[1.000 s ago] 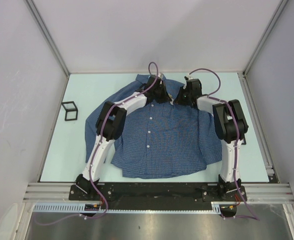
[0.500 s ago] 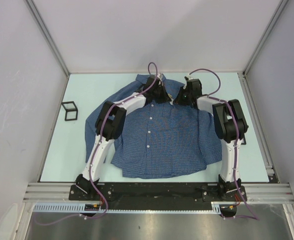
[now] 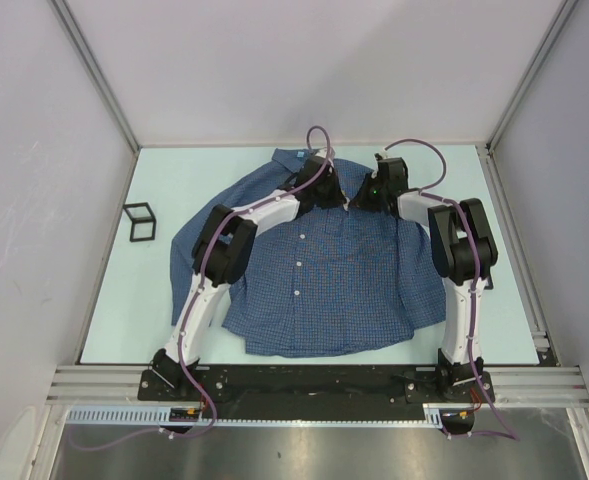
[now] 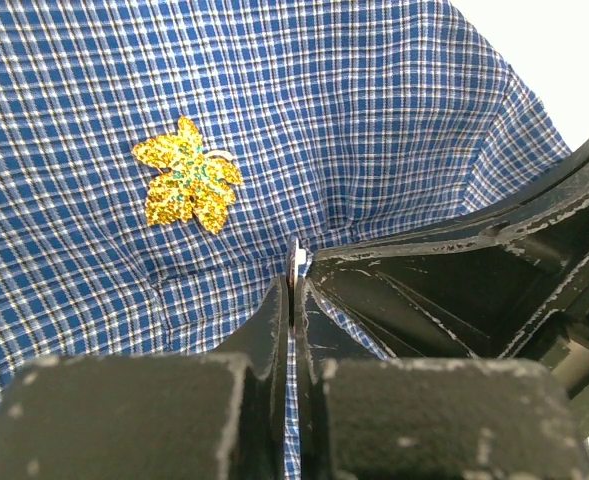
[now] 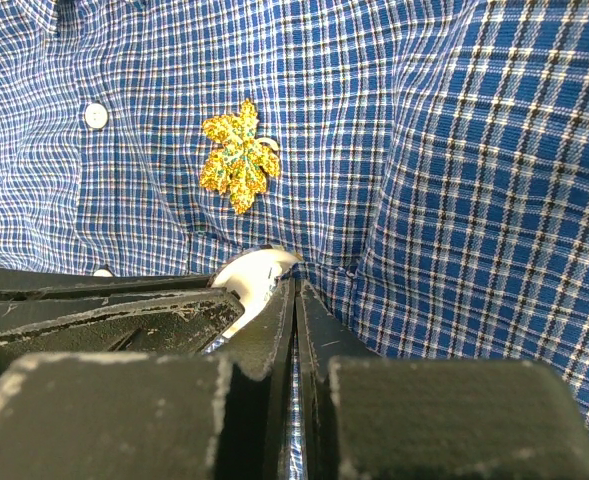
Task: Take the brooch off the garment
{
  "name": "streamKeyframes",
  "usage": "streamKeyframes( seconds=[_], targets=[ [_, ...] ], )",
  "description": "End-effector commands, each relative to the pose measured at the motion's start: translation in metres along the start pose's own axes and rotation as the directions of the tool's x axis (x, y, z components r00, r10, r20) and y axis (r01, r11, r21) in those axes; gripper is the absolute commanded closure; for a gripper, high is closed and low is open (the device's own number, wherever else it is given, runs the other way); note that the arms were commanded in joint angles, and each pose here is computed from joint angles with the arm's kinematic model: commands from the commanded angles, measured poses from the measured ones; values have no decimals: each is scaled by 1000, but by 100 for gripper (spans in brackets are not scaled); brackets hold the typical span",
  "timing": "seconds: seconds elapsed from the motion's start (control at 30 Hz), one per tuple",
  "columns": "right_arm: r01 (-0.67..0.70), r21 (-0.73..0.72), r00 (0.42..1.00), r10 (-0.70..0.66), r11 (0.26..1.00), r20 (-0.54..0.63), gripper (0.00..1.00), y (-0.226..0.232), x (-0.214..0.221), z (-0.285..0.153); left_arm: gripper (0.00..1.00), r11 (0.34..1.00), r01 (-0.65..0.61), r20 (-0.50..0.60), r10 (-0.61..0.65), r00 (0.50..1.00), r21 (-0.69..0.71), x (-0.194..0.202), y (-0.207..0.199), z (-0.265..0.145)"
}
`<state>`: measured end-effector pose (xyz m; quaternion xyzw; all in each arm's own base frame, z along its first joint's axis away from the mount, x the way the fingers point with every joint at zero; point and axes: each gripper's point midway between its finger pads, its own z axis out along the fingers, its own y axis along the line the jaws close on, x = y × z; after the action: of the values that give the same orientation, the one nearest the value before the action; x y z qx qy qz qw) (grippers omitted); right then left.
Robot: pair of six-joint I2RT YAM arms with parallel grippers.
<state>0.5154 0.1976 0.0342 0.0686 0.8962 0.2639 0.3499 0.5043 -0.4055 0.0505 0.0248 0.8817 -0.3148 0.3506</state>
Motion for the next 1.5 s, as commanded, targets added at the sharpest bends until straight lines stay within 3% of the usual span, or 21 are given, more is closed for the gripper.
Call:
streamKeyframes(
  seconds=[0.0,0.53,0.93,1.47],
  targets=[
    [32,-26,999,-32,999,22,97,11,-6,3,100,996,-81,47,79,996,47,-11,-34,-17],
    [162,-118,987,-161,980,19,100,38,7,10,100,985,-99,-14,102,995,138,7,-44,-10],
    [151,-157,988,-150,976,19,100,64,9,2,100,985,-85,-55,94,994,148,18,-43,-6],
    [271,-144,961,-276,952,-13,95,63,23,0,100,978,-122,-75,136,988,168,17,-48,-6]
  ],
)
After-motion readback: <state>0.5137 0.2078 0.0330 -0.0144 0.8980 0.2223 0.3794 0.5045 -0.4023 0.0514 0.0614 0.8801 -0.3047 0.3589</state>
